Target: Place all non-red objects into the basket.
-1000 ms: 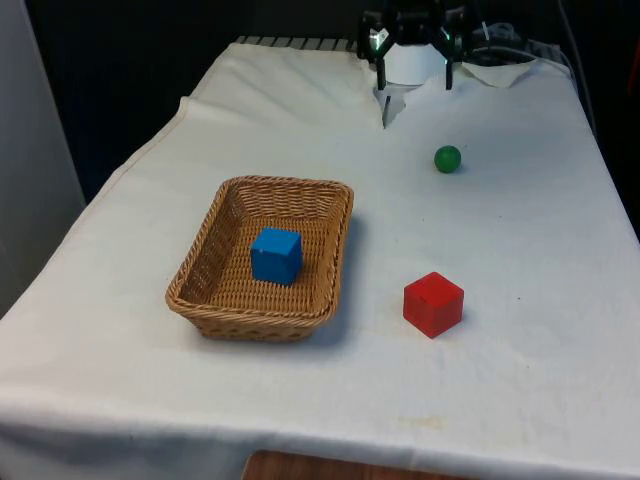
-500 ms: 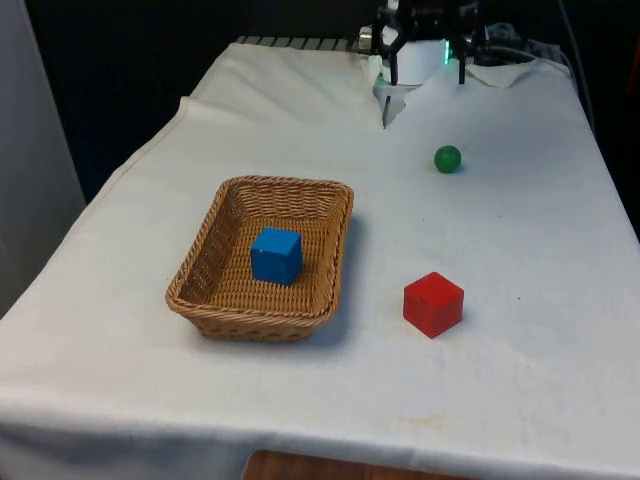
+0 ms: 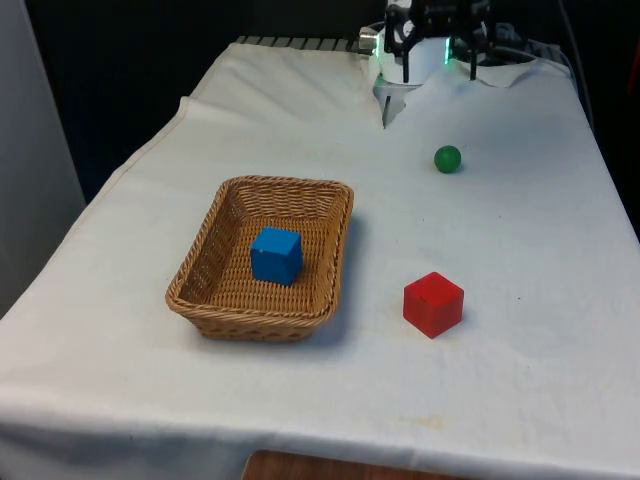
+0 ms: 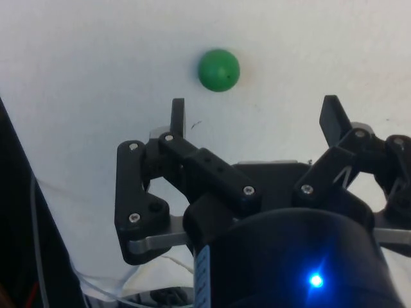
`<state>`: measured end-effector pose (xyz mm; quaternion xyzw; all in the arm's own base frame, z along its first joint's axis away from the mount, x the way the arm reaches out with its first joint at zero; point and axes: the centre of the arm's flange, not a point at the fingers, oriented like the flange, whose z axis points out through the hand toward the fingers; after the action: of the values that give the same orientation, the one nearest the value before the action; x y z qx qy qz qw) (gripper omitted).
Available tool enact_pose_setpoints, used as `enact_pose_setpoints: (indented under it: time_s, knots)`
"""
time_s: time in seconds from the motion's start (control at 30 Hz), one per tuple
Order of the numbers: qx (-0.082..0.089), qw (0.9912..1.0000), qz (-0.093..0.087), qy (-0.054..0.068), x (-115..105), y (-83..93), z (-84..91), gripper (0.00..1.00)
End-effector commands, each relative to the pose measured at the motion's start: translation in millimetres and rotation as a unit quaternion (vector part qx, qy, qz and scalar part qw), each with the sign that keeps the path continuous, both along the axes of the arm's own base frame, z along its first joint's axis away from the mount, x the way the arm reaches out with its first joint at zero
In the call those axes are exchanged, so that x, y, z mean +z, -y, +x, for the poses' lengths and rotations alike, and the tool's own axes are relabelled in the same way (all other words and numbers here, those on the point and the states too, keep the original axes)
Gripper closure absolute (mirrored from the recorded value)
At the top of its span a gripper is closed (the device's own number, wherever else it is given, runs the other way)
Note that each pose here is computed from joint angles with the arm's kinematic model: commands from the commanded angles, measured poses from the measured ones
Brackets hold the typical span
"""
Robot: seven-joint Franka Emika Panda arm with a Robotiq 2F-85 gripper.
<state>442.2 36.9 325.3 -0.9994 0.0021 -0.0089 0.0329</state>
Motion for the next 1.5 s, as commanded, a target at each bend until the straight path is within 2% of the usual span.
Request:
enact_pose_setpoints:
  time_s: [0.0,0.03,0.07,0.1,0.3,0.33,0.37,0.53,0.57,0.6,0.83,0.87,0.9,1.1,1.13,1.17,1.4,1.43,1.47]
  knots:
    - [0.002,0.99997,-0.002,0.008,1.5,-2.3,-3.4,0.0]
    - [0.004,0.99996,-0.002,0.008,0.9,-3.1,-5.3,0.0]
    - [0.003,0.99999,0.001,0.002,0.4,-2.0,-3.2,0.0]
    - [0.005,0.99995,-0.002,0.008,0.5,-3.9,-7.0,0.0]
    - [0.014,0.99982,0.001,0.012,-1.6,-8.6,-19.0,0.0]
    - [0.014,0.99988,0.002,0.006,-2.2,-7.5,-17.1,0.0]
    - [0.016,0.99979,0.001,0.013,-2.0,-9.3,-20.7,0.0]
    - [0.024,0.99957,0.004,0.017,-4.9,-12.1,-31.3,0.0]
    - [0.022,0.99968,0.003,0.012,-5.2,-10.7,-28.4,0.0]
    - [0.026,0.99951,0.004,0.017,-5.0,-13.1,-33.2,0.0]
    - [0.038,0.99911,0.005,0.018,-10.6,-15.8,-47.5,0.0]
    - [0.037,0.99925,0.003,0.012,-10.0,-14.5,-44.9,0.0]
    - [0.04,0.99901,0.005,0.019,-11.4,-16.0,-49.0,0.0]
    - [0.054,0.99832,0.003,0.021,-20.2,-16.5,-57.3,0.0]
    - [0.053,0.99846,0.002,0.017,-19.8,-15.5,-56.1,0.0]
    - [0.055,0.99825,0.003,0.022,-21.5,-16.4,-57.4,0.0]
    - [0.06,0.99781,0.001,0.027,-35.4,-15.7,-61.6,0.0]
    - [0.059,0.99802,-0.001,0.021,-34.6,-14.5,-60.9,0.0]
    - [0.061,0.99772,0.0,0.029,-38.0,-15.5,-62.7,0.0]
